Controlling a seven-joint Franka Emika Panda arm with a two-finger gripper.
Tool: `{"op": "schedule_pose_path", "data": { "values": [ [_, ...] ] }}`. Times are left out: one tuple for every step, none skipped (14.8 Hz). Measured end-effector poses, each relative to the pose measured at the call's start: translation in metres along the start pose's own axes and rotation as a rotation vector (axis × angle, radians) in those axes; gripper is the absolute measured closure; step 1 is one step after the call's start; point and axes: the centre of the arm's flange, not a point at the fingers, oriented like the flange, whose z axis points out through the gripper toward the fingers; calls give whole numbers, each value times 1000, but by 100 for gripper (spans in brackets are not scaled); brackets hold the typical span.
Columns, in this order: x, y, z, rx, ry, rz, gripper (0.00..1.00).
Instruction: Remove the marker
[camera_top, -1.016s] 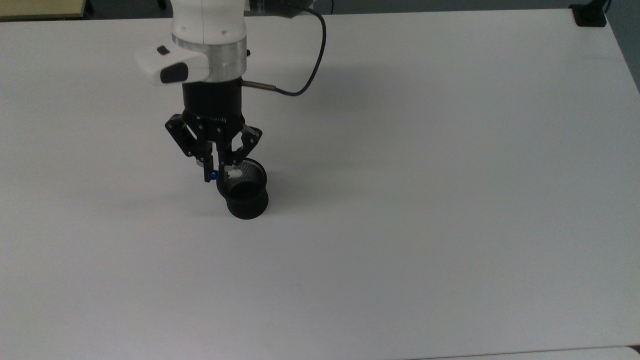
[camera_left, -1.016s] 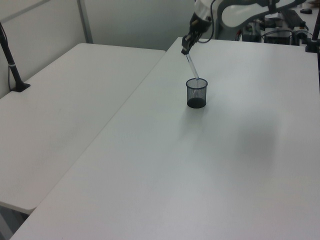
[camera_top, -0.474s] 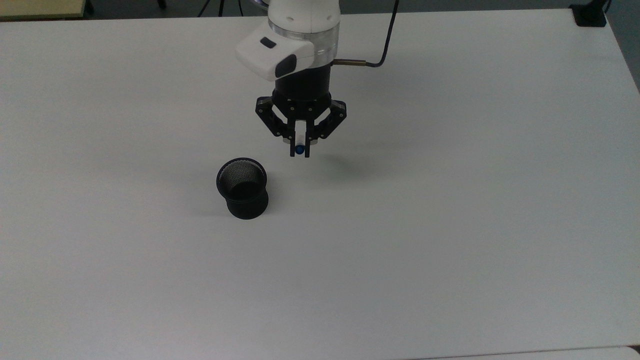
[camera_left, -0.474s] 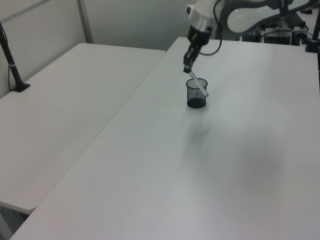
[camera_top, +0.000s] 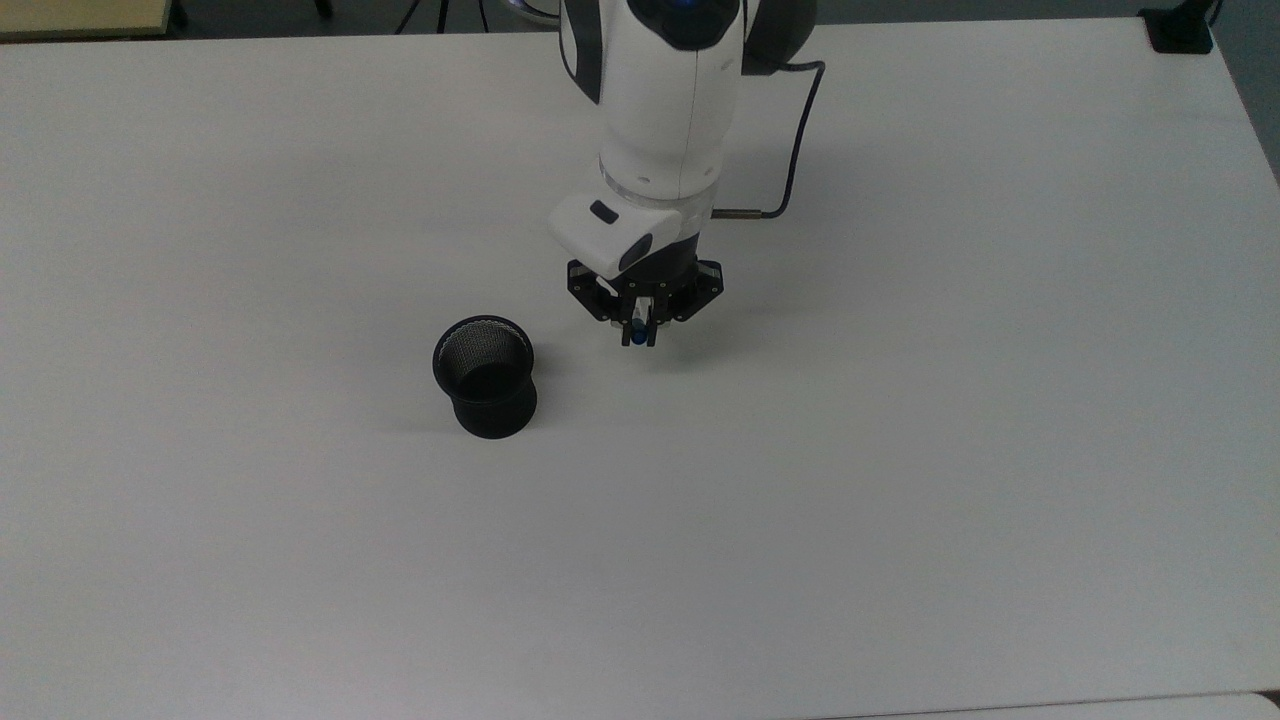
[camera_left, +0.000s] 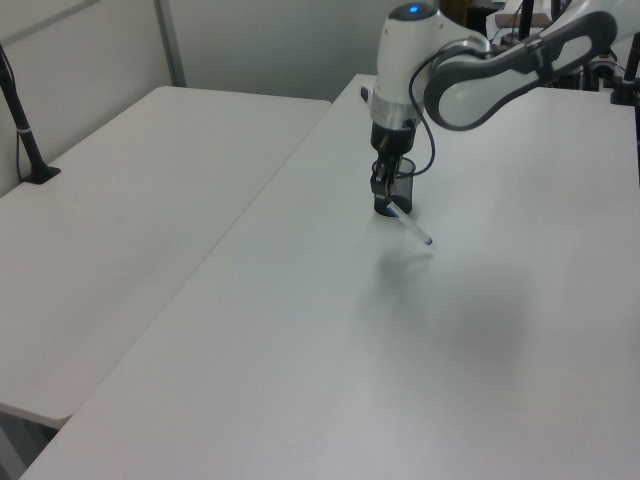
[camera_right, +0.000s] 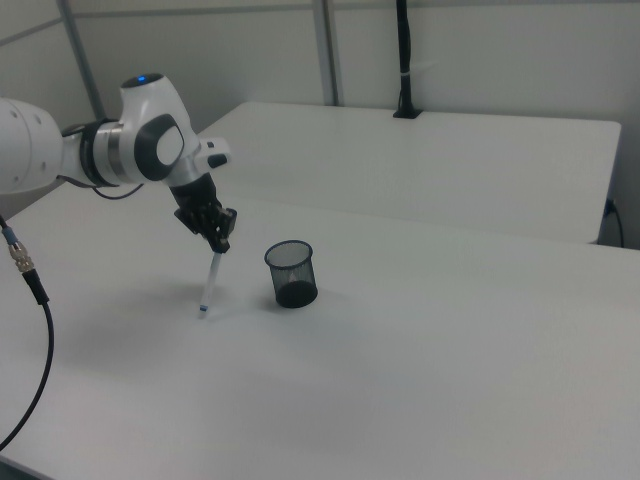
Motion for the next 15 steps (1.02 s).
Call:
{"op": "schedule_pose_path", "data": {
  "values": [
    [0, -1, 9, -1, -11, -1, 78],
    [0, -1, 12, -1, -14, -2, 78],
    [0, -1, 14, -1, -16, -2, 78],
    [0, -2, 15, -2, -17, -2, 71],
    [0, -2, 15, -2, -17, -2, 62],
    [1, -2, 14, -3, -15, -4, 52],
    [2, -3, 12, -3, -10, -6, 41],
    [4, -5, 8, -2, -1, -8, 34],
    [6, -7, 3, 0, 9, -11, 23],
    [9, -10, -3, 2, 22, -13, 13],
    [11, -10, -12, 4, 37, -13, 3],
    [10, -8, -27, 1, 38, -10, 0],
    [8, -5, -37, -5, 20, -6, 0],
    [3, -1, -51, -13, -2, -2, 0],
    [-2, 3, -66, -19, -20, 2, 0]
  ]
}}
